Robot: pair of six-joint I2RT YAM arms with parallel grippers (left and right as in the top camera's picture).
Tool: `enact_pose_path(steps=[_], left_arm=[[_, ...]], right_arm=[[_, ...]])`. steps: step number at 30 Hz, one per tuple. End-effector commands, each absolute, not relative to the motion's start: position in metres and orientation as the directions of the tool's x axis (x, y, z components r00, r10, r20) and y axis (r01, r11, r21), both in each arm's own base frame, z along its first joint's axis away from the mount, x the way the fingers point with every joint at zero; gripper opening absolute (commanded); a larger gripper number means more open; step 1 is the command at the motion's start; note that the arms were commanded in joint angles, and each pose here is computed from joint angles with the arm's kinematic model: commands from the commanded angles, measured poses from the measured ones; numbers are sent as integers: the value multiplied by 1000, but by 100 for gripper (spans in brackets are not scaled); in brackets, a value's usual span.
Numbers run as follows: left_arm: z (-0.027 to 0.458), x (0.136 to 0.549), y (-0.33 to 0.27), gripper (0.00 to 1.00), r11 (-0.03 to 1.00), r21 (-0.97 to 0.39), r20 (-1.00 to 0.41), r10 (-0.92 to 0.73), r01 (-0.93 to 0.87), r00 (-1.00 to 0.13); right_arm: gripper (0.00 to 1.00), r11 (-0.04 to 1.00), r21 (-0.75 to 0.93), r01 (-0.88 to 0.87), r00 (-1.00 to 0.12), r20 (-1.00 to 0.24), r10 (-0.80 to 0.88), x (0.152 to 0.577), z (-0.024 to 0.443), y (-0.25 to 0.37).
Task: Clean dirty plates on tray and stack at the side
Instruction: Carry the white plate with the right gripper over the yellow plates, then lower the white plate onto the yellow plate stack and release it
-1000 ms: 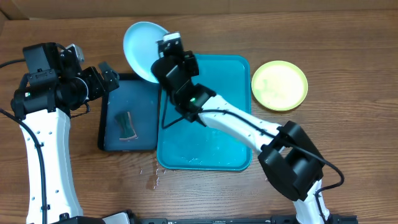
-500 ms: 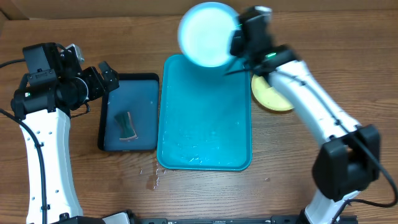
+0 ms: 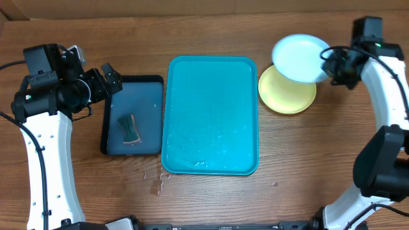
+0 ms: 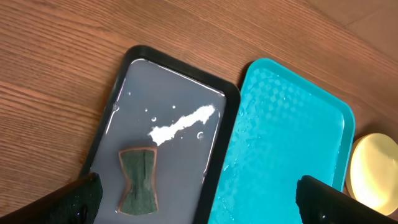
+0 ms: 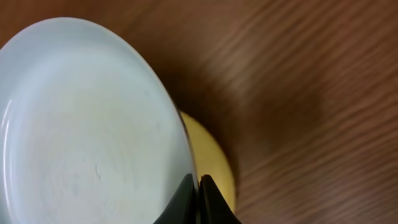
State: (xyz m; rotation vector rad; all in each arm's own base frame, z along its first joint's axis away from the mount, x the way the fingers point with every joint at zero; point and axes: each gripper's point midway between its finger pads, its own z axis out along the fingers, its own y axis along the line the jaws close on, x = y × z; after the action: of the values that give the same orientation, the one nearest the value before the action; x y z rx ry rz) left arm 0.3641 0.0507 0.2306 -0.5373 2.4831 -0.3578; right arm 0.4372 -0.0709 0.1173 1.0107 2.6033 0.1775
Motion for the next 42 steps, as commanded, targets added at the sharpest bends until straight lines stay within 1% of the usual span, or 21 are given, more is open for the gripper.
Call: enact_pose_path(steps=[1,7,11,18,20,21,23,25,26,27,32,39,41,42], left_arm=[[240,364,49,100,879,-379,-488,-456,-289,-744],[240,364,49,100,879,-379,-488,-456,-289,-744],[240,364,49,100,879,-379,-488,-455,-289,-745],[240,364,49,100,879,-379,-488,-455,-289,-745],[240,364,49,100,879,-379,-488,-456,-289,-744],[240,364,49,100,879,-379,-488,-456,-289,-744],[240,364,49,100,879,-379,-488,-456,-289,-744],[240,364,49,100,879,-379,-488,-456,-289,-744],[240,364,49,100,879,-379,-488,-455,-289,-745],[240,364,49,100,879,-379,-488,-455,-289,-745],[240,364,49,100,879,-379,-488,-455,-289,-745],[240,364,49,100,879,-379,-488,-455,-289,-745],[240,364,49,100,879,-379,-488,-455,-289,-745],[240,364,49,100,879,-379,-488,-455,-289,-745]], right_arm=[[4,741,247,625,-699,-246,672,427,112,-68],[4,758,232,610,-724,-226,652,420,92,-55],[4,772,179,611,-741,-215,636,410,79,-50],[4,776,148,613,-758,-164,631,392,59,-44],[6,776,141,615,-761,-151,631,387,54,-43],[18,776,137,616,-762,-146,631,386,53,-43],[47,777,134,616,-764,-140,630,384,53,-43],[72,807,141,574,-796,-135,590,384,53,-39],[79,820,146,554,-810,-132,571,383,53,-38],[84,833,154,532,-825,-128,550,383,53,-35],[89,875,139,463,-872,-106,478,375,52,-33],[91,897,108,428,-901,-29,433,354,49,-30],[90,921,141,364,-928,-25,371,354,50,-23],[89,935,189,298,-951,-24,308,355,51,-13]])
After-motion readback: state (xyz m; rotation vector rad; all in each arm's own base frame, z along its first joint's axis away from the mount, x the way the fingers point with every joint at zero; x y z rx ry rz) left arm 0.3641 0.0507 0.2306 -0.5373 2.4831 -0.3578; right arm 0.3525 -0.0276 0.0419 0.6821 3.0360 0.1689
